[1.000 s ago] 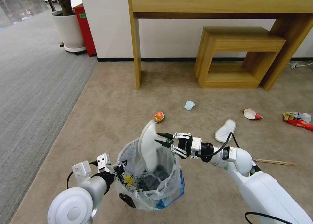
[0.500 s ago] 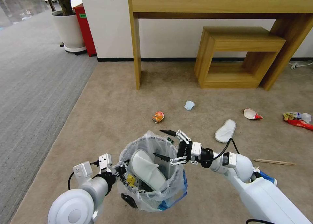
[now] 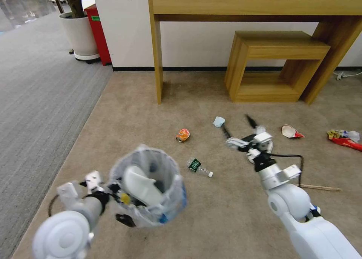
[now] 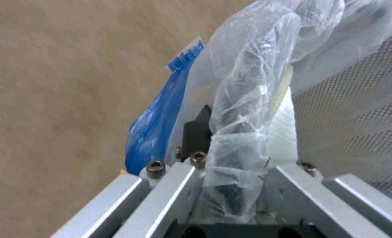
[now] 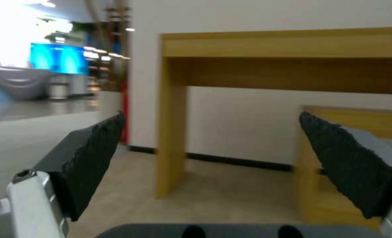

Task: Pick up the trash bin and place the garbage on the floor into it.

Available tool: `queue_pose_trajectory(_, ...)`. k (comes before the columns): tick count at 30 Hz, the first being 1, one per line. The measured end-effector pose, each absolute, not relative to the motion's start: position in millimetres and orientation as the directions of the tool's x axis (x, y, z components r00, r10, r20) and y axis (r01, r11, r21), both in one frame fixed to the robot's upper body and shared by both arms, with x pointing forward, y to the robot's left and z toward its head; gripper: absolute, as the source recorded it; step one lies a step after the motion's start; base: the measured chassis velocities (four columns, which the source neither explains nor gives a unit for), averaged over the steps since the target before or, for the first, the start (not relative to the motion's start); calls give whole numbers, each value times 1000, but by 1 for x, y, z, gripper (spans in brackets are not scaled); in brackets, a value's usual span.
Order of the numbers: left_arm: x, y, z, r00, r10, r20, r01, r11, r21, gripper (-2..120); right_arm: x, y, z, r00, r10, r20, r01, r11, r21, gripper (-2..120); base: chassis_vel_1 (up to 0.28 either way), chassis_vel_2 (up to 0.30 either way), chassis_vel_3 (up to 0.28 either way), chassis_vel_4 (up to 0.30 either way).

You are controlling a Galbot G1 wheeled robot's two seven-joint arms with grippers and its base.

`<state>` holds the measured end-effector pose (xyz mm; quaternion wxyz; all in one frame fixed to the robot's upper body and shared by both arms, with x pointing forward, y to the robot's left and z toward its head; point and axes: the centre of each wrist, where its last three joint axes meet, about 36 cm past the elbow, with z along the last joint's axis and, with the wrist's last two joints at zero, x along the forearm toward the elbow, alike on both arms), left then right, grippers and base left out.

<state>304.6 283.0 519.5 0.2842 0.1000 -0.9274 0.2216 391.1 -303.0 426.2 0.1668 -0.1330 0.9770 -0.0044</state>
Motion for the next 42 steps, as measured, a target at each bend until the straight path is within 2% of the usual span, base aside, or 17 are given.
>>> queue_pose_trajectory(4,305,292,524,-826,-123,550,-351,876,-330,1,382,-311,420,-926,-204,-319,-193,979,-67,100,0,0,0,0)
queue_pose_trajectory(8,301,304,530,-834,-204,512,-394,871,-295,1,367,-327,406,-944,-87,-319,-51,992,-117,100,0,0,0,0)
queue_pose_trajectory(17,295,312,538,-845,-237,480,-412,860,-300,1,353,-339,401,-942,16,-334,58,992,-117,100,0,0,0,0)
queue_pose_trajectory(23,292,316,540,-848,-248,468,-418,856,-305,1,348,-337,393,-946,34,-321,71,992,-104,100,0,0,0,0)
queue_pose_trajectory(35,288,315,542,-854,-249,458,-419,850,-319,1,348,-321,377,-948,-7,-319,17,997,-74,100,-5,2,3,-6)
queue_pose_trajectory(42,288,310,542,-858,-234,457,-405,856,-322,1,350,-320,377,-946,-15,-323,9,997,-71,100,-98,111,99,-104)
